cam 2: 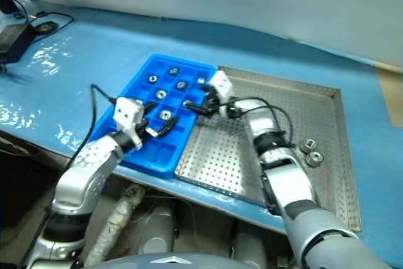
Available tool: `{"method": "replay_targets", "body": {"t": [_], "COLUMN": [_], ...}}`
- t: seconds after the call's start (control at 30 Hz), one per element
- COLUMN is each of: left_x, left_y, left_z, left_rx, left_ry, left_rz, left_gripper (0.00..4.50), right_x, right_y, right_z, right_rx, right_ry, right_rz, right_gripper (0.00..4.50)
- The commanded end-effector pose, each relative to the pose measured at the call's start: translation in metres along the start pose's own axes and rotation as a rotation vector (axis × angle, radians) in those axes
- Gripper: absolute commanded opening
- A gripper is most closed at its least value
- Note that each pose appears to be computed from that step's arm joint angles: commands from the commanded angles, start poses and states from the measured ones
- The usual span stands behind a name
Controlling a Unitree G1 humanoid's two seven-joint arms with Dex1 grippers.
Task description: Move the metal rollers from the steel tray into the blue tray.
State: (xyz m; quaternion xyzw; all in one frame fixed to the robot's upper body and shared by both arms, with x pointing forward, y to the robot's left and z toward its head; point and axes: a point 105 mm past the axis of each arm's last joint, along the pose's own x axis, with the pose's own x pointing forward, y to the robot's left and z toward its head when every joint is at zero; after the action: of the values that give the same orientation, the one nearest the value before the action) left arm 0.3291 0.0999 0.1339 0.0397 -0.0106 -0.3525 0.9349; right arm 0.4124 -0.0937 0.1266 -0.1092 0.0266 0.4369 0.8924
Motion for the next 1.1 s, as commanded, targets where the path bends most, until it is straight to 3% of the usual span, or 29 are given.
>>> {"method": "replay_targets", "body": {"t": [0.03, 0.3, 0.47, 0.63, 0.73, 0.9, 1.1], "left_x": [0.021, 0.064, 0.076, 0.077, 0.073, 0.069, 0.067], "left_y": [-0.013, -0.041, -0.051, -0.05, -0.045, -0.044, -0.044], "left_z": [0.011, 0.014, 0.013, 0.012, 0.009, 0.007, 0.005], "left_rx": [0.024, 0.027, 0.048, 0.054, 0.057, 0.051, 0.048], "left_ry": [-0.051, -0.074, -0.076, -0.082, -0.074, -0.075, -0.069], "left_rz": [-0.125, -0.371, -0.442, -0.442, -0.421, -0.398, -0.389], "left_gripper": [4.46, 4.46, 4.46, 4.46, 4.46, 4.46, 4.46], "right_x": [-0.032, -0.119, -0.136, -0.141, -0.138, -0.133, -0.128], "right_y": [-0.023, -0.046, -0.041, -0.028, -0.02, -0.005, -0.009], "right_z": [0.012, -0.025, -0.041, -0.06, -0.062, -0.049, -0.011], "right_rx": [-0.014, 0.032, 0.087, 0.145, 0.187, 0.212, 0.227], "right_ry": [-0.038, 0.136, 0.218, 0.325, 0.34, 0.296, 0.128], "right_rz": [-0.132, -0.473, -0.545, -0.502, -0.439, -0.31, -0.268], "right_gripper": [4.43, 4.43, 4.43, 4.43, 3.79, 2.12, 2.12]}}
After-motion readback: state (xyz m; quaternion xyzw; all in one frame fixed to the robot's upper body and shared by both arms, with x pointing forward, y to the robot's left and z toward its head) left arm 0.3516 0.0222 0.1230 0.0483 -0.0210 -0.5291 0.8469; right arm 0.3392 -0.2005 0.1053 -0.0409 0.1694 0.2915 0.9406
